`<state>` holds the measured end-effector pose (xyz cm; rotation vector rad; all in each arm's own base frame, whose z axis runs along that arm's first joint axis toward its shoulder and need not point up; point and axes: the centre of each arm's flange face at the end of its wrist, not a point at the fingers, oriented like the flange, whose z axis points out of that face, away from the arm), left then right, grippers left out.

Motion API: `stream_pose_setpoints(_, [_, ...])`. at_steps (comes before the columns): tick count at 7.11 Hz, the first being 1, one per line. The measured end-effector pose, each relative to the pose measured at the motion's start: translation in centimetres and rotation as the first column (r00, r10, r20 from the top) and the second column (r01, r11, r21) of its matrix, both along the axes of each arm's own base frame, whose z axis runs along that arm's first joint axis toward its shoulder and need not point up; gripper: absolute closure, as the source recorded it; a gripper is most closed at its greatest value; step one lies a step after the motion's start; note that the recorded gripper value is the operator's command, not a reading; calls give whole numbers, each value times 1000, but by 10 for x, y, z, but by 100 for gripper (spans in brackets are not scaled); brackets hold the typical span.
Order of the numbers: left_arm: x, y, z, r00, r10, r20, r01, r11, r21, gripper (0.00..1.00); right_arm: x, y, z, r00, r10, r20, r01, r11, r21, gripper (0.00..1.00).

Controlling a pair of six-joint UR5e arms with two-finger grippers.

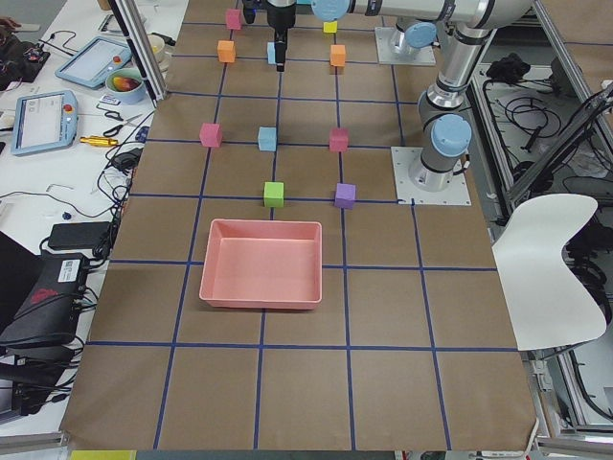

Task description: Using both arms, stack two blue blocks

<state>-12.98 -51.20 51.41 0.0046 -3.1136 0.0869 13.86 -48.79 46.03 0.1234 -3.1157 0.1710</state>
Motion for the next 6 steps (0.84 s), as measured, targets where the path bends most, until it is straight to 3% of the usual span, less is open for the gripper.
stream_pose_setpoints(6, [-2,-2,-13,1000,-3,2,3,999,-46,0,0,0,-4,1000,0,-2,0,1000,8,0])
